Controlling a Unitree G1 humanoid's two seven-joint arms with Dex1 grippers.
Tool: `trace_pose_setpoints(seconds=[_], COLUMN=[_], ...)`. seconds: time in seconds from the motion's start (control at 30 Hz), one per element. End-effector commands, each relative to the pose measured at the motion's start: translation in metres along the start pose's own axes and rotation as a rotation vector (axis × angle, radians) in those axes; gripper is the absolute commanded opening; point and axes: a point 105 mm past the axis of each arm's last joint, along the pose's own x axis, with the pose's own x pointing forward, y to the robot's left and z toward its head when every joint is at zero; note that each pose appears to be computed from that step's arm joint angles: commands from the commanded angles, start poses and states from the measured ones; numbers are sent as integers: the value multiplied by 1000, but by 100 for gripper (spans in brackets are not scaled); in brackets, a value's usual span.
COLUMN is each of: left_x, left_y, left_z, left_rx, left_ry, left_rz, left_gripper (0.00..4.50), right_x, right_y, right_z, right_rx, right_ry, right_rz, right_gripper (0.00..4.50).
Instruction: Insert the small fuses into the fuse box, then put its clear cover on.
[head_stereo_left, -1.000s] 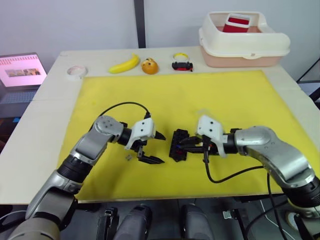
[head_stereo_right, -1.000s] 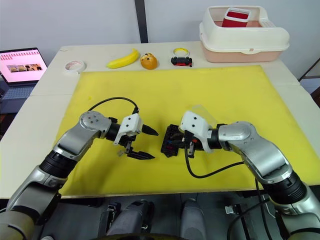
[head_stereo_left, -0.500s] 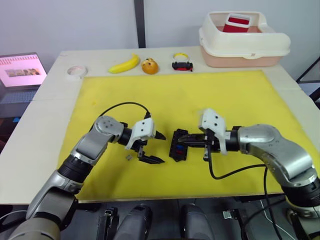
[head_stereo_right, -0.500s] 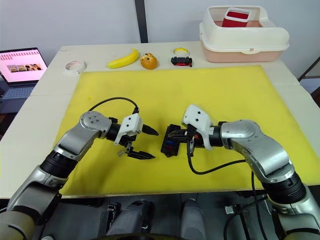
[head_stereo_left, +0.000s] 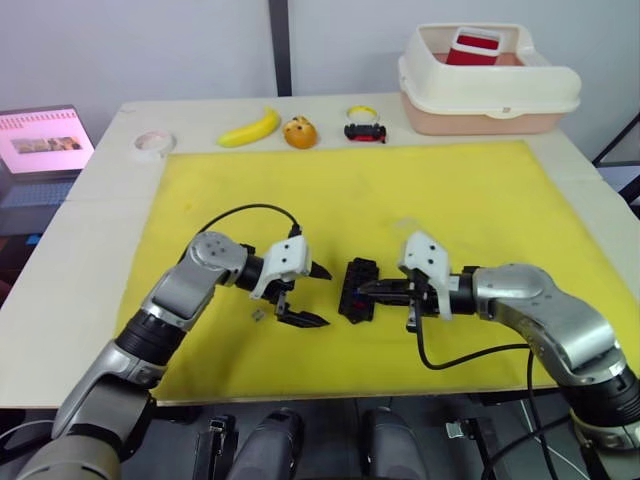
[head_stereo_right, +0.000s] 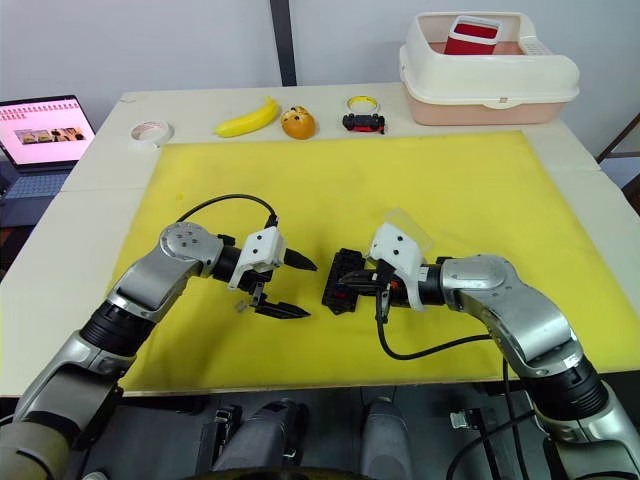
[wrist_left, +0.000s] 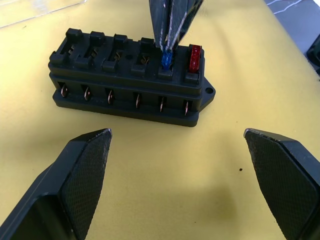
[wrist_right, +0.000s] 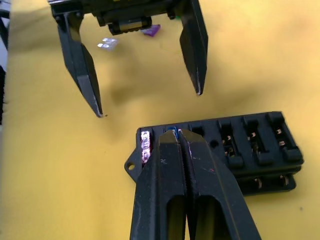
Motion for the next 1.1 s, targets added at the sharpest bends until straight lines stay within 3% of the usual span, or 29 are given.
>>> trace_pose_setpoints(seconds=[0.03, 0.37, 0.5, 0.73, 0.87, 0.97, 1.1], left_x=[-2, -2, -10, -51, -99, -135, -185], left_y=[3, 2, 5, 3, 3, 4, 4], left_z=[7, 8, 30, 44, 26, 12, -14], left_rx=[44, 42, 1, -77, -134, -201, -294], left_ry=[-1, -4, -97, -121, -6, 60, 150], left_rz=[6, 5, -4, -14, 52, 129, 266], left_gripper=[450, 450, 450, 450, 450, 450, 450], right_x=[1, 1, -8, -36, -73, -105, -151], right_y=[-2, -1, -2, -3, -8, -14, -26], right_z=[-24, -19, 12, 53, 45, 31, 13], right_rx=[22, -1, -29, -119, -162, -152, -113], right_ry=[73, 62, -10, -51, 69, 164, 268], right_rz=[-13, -12, -18, -54, -105, -161, -270], right_gripper=[4, 4, 4, 4, 4, 96, 291])
